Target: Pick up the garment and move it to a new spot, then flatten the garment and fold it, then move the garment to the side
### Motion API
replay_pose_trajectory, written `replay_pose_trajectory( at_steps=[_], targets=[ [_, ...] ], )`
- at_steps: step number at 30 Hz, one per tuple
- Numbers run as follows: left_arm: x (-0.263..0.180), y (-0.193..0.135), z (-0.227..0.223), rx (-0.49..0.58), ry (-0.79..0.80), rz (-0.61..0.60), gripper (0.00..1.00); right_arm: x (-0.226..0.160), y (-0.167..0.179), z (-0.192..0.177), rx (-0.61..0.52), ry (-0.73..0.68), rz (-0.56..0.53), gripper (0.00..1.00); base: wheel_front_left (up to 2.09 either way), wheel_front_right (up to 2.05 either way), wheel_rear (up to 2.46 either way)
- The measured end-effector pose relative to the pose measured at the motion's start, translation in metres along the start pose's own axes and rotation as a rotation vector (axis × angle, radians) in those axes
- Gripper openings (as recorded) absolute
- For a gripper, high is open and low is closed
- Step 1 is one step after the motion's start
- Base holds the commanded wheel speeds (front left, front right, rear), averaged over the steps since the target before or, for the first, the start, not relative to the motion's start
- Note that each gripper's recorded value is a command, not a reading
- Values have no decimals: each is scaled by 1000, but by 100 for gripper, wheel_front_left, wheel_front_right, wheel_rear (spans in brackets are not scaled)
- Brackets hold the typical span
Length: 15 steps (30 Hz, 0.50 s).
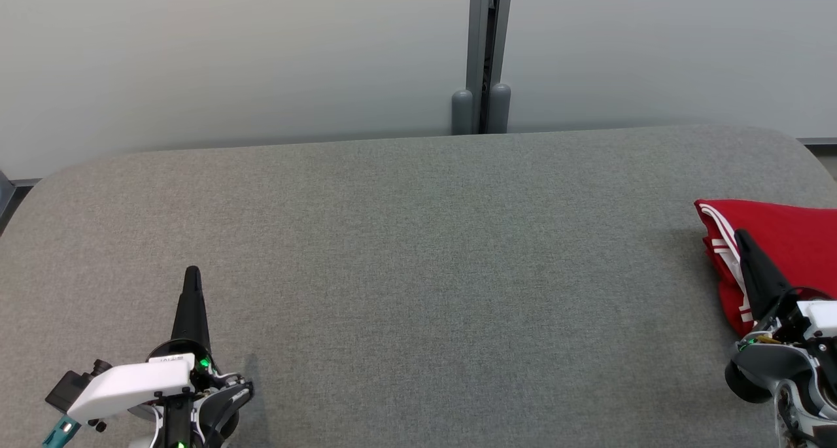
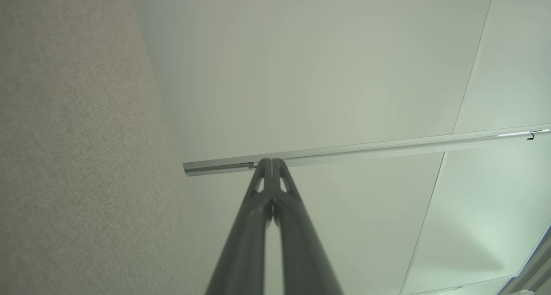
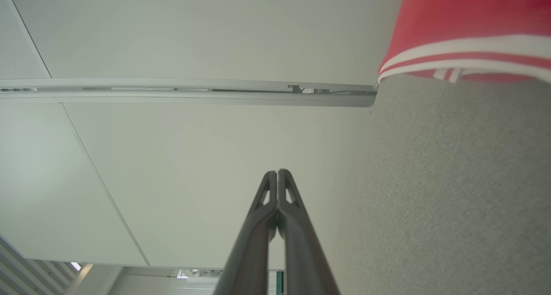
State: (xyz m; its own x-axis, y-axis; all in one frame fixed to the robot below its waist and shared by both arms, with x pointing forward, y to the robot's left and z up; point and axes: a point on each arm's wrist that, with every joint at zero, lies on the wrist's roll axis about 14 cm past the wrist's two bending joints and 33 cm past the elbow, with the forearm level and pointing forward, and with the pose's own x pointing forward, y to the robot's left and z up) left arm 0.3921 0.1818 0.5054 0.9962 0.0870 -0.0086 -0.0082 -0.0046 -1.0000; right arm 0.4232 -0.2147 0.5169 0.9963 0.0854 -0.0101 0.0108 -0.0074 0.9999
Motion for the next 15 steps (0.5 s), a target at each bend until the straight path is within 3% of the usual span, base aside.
replay_pose_trajectory(
  at_steps=[15],
  targets=[
    [0, 0, 0, 0, 0, 0, 0, 0, 0, 0, 0, 0, 0, 0, 0, 0, 0]
  ],
)
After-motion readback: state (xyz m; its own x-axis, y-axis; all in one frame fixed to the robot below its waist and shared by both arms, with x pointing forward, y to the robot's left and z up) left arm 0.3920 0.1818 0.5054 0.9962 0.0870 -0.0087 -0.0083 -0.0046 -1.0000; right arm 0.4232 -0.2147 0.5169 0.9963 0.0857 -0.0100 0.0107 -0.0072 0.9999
